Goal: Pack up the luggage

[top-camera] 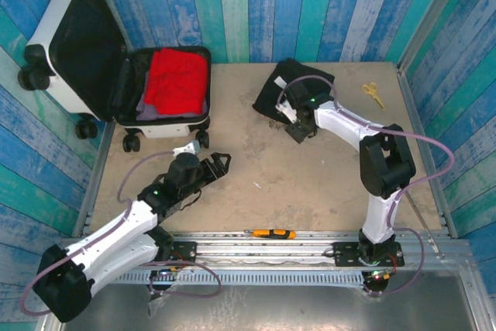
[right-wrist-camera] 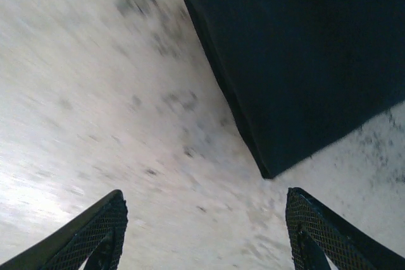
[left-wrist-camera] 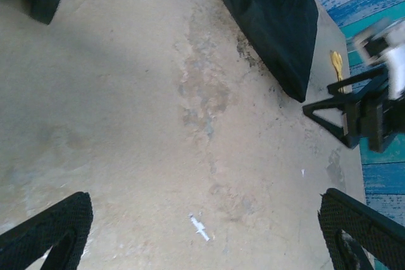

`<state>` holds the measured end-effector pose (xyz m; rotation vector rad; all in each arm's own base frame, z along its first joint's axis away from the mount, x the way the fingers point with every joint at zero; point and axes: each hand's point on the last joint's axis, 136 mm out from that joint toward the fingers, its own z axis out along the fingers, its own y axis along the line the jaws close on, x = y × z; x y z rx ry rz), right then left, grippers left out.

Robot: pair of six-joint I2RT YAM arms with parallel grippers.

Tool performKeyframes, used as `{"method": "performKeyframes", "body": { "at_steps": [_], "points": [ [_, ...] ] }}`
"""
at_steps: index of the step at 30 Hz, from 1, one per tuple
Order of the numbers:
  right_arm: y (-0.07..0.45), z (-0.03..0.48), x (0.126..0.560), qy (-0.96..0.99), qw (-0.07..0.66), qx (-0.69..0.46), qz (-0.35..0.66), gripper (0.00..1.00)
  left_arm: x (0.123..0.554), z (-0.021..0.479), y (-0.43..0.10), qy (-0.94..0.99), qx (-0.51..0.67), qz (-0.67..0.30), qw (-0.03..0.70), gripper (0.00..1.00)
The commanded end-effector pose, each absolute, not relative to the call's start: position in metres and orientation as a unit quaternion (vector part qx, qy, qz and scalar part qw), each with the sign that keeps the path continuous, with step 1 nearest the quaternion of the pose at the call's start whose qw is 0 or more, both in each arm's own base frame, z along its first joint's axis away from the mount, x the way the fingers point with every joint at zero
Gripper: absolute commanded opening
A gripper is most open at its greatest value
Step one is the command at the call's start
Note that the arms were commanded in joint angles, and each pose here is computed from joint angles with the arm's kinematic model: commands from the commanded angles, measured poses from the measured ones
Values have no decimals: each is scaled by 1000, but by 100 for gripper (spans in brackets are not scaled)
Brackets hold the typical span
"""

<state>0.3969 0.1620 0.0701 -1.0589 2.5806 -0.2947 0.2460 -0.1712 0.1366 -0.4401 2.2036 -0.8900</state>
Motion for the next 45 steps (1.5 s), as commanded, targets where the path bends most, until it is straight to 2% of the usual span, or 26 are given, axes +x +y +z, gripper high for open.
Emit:
{"method": "performKeyframes", "body": {
  "at_steps": [1,11,15,19,22,26,28,32,44,45],
  "points": [
    [147,70,398,885,167,-412,-138,69,261,165,-181,833,-162,-362,386,96],
    [150,38,416,886,115,-419,-161,70,275,154,-189,852,-166,-334,367,96],
    [149,22,416,888,99,-419,-161,67,276,144,-199,850,-175,-357,346,96],
    [142,7,416,894,83,-409,-162,61,277,137,-207,845,-186,-377,329,95],
    [145,5,418,897,85,-405,-155,48,278,132,-209,845,-193,-378,324,95],
    [151,13,421,902,98,-394,-143,19,282,126,-214,839,-206,-391,317,94],
    [154,20,419,903,102,-394,-137,11,287,128,-224,834,-204,-408,310,94],
    [164,39,409,911,102,-387,-104,1,298,124,-245,839,-199,-414,292,94],
    [170,57,369,927,82,-363,-51,1,323,84,-292,837,-239,-438,224,94],
    [165,58,370,928,85,-358,-62,12,324,83,-294,837,-240,-440,222,93]
  ]
}}
